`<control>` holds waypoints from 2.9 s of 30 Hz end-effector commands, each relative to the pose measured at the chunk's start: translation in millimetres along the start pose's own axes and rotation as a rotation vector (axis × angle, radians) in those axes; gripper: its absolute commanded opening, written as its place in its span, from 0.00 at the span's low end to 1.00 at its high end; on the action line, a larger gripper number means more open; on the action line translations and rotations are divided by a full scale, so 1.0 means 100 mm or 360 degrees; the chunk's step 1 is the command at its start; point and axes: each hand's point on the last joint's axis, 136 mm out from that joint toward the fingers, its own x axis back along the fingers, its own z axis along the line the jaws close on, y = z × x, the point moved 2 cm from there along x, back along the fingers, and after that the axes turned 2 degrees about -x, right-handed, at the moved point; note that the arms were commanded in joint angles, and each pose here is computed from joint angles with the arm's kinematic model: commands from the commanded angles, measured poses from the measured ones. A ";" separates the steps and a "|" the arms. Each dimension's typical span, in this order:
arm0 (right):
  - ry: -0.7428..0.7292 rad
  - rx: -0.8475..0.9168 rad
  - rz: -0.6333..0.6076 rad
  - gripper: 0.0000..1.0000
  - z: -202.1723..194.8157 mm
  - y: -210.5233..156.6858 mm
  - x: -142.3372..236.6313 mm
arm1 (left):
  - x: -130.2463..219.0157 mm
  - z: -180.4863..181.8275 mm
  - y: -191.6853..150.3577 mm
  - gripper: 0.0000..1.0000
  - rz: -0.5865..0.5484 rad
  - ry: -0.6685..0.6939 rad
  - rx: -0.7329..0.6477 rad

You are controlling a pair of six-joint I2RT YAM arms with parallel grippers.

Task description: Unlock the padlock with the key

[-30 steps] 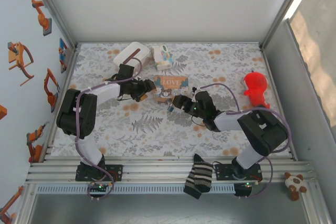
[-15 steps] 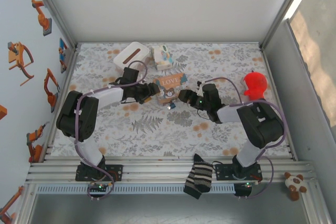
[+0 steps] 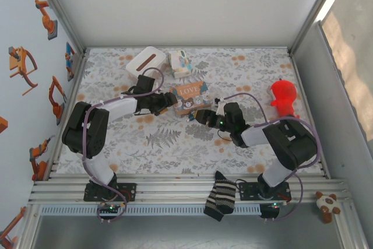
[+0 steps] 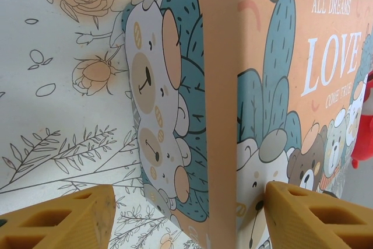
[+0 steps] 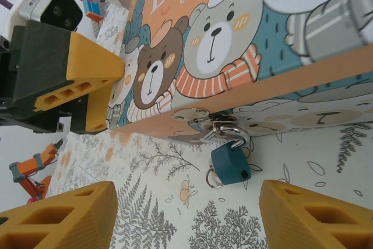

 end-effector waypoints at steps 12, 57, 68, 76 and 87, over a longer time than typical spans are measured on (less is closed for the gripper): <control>-0.0008 0.0043 -0.0120 0.64 -0.05 0.09 -0.37 | -0.01 0.32 -0.24 0.67 0.0099 0.0208 0.0074; 0.0264 0.0123 -0.0131 0.36 0.11 0.03 -0.38 | 0.02 0.36 -0.26 0.67 0.0091 0.0243 0.0072; 0.0215 0.0086 -0.0148 0.20 0.01 0.04 -0.38 | 0.03 0.36 -0.26 0.67 0.0086 0.0248 0.0069; 0.0195 0.0067 -0.0155 0.07 -0.02 0.05 -0.37 | 0.02 0.37 -0.27 0.67 0.0087 0.0255 0.0068; 0.0113 -0.0007 -0.0242 0.00 -0.11 0.11 -0.32 | 0.05 0.45 -0.34 0.66 0.0089 0.0286 0.0083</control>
